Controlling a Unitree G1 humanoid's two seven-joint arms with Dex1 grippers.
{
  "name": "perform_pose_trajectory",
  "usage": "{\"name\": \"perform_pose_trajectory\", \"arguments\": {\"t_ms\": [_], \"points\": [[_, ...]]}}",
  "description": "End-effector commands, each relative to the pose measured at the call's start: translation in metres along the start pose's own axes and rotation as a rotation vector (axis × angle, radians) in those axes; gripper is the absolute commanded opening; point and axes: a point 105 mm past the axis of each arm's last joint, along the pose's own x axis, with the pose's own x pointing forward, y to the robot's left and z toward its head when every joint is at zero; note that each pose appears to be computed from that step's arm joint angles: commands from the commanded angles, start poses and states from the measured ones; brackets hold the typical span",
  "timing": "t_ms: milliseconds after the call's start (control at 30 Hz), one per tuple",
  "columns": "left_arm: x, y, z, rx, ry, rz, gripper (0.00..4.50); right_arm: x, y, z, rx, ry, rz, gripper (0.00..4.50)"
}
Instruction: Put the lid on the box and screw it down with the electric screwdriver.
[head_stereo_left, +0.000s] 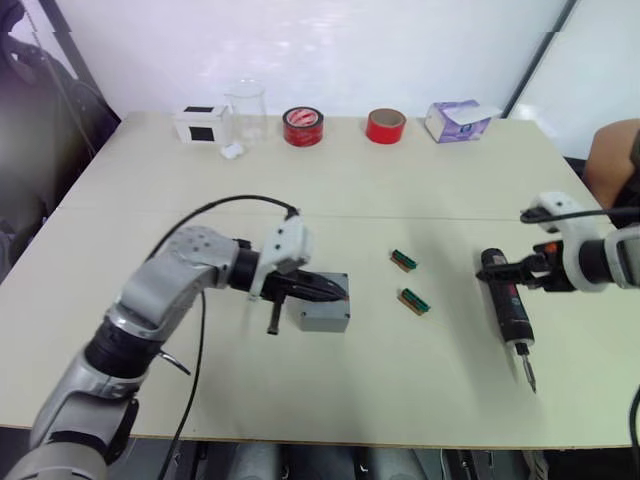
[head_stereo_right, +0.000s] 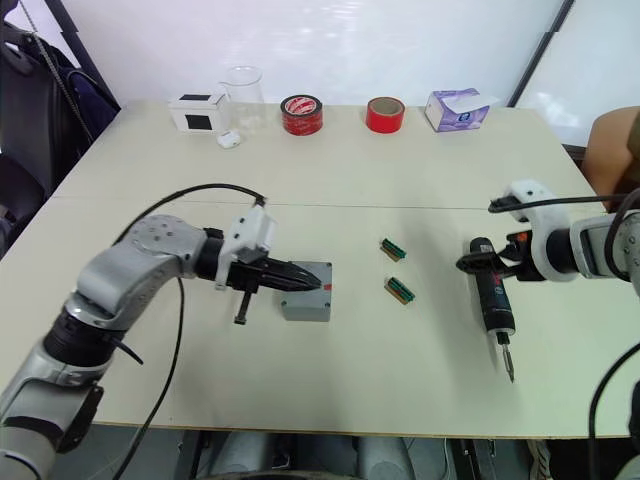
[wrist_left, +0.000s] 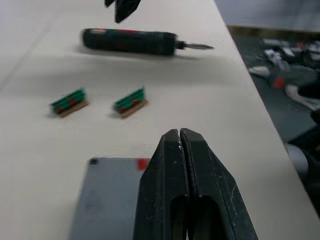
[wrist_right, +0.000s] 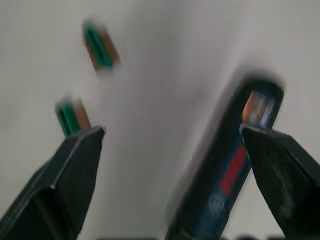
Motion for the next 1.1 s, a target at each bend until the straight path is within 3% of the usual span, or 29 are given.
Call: {"name": "perform_pose_trajectory", "arguments": {"t_ms": [33,200,633,733,867,933,1000,1100], "points": [[0.005,-0.002,0.01,0.081,-0.013,-0.003,0.0,-0.005,-0.009,-0.011,0.059,0.069,0.005,4.47],[0.007,-0.004,0.009,0.076,-0.023,0.009,0.0,0.003,-0.017,-0.034,0.124,0.18,0.009,4.47],[-0.001,-0.008,0.003,0.035,-0.017,0.076,0.0,0.033,-0.035,-0.042,0.106,0.268,-0.035,4.47],[-0.002,-0.009,0.002,0.03,-0.013,0.087,0.0,0.037,-0.04,-0.045,0.099,0.284,-0.039,3.77],[-0.005,-0.005,0.002,0.031,-0.007,0.113,0.0,0.039,-0.042,-0.047,0.117,0.29,-0.035,2.36],[-0.007,-0.003,0.001,0.029,-0.004,0.12,0.0,0.04,-0.042,-0.046,0.113,0.289,-0.035,1.88],[-0.011,0.002,0.001,0.022,-0.002,0.142,0.0,0.038,-0.045,-0.041,0.104,0.264,-0.048,1.87],[-0.021,0.013,-0.001,0.008,-0.006,0.201,0.0,0.032,-0.054,-0.012,0.102,0.135,-0.09,1.87]]}}
